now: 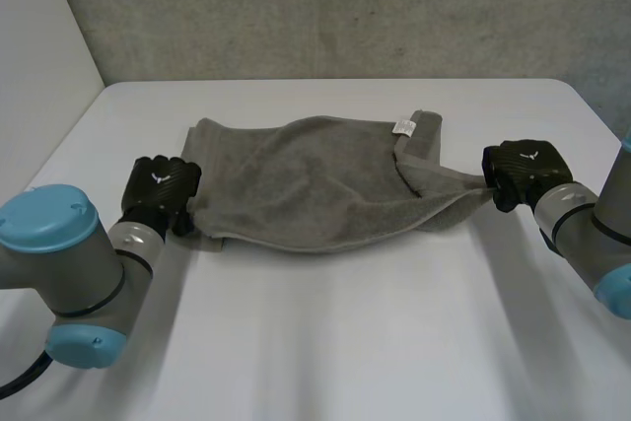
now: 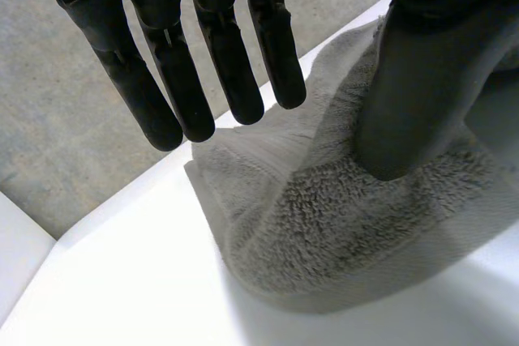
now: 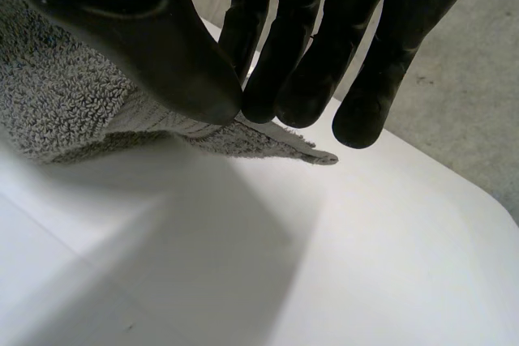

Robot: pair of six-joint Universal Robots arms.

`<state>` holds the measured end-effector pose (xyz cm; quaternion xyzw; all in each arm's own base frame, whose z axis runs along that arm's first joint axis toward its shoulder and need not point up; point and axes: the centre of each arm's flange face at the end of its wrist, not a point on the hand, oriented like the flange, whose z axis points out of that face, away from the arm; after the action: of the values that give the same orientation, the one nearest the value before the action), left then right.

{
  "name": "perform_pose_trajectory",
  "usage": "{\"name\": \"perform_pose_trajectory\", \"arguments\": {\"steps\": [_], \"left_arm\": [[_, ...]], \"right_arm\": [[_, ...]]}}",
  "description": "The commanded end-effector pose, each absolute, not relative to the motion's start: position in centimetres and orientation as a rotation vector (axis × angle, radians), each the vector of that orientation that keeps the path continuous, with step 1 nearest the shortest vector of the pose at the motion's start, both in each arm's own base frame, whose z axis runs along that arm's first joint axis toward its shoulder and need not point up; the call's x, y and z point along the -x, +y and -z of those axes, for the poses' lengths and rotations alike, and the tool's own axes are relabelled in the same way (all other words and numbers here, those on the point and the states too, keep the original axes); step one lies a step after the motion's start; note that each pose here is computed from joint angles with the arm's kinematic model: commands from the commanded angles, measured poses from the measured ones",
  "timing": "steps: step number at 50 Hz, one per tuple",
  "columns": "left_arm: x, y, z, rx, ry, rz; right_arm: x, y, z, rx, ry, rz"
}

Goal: Fold the towel.

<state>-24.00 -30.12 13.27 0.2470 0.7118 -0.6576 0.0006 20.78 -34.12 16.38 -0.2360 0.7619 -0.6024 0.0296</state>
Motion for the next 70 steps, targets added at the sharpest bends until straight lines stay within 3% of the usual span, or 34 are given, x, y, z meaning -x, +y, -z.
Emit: {"name": "perform_pose_trajectory", "arguments": {"steps": [1, 6, 12, 23, 31, 45, 61, 64, 66, 68, 69, 70], "left_arm": [[25.8, -27.1, -13.4, -0.890, 2.290, 2.049], [27.5, -24.6, -14.8, -0.982, 2.278, 2.093], [28.2, -23.1, -14.0, -1.061, 2.292, 2.073], [28.8, -24.1, -11.4, -1.131, 2.266, 1.991], [29.7, -26.0, -11.0, -1.111, 2.124, 2.105], [29.1, -24.6, -11.3, -1.164, 2.166, 2.039], [29.0, -26.0, -11.1, -1.119, 2.152, 2.044], [28.7, -26.3, -11.7, -1.096, 2.139, 2.057], [27.7, -27.5, -14.2, -0.988, 2.085, 2.122], [27.4, -27.7, -15.8, -0.939, 2.048, 2.167], [27.2, -27.8, -17.8, -0.896, 1.998, 2.226], [27.2, -27.8, -17.8, -0.896, 1.997, 2.226]], "right_arm": [[-21.2, -33.5, -16.0, 0.749, 2.346, 1.838], [-21.2, -33.6, -15.8, 0.750, 2.350, 1.835], [-21.0, -33.7, -15.5, 0.765, 2.361, 1.833], [-21.2, -33.6, -15.1, 0.780, 2.365, 1.816], [-21.2, -33.7, -14.9, 0.778, 2.370, 1.810], [-19.7, -34.7, -15.7, 0.603, 2.446, 1.914], [-19.6, -34.7, -15.4, 0.601, 2.457, 1.904], [-19.6, -34.7, -16.1, 0.600, 2.442, 1.926], [-19.6, -34.6, -17.2, 0.597, 2.422, 1.959], [-20.0, -33.7, -21.9, 0.594, 2.302, 2.085], [-20.0, -33.7, -22.0, 0.594, 2.302, 2.086], [-20.0, -33.0, -24.0, 0.600, 2.250, 2.127]]}}
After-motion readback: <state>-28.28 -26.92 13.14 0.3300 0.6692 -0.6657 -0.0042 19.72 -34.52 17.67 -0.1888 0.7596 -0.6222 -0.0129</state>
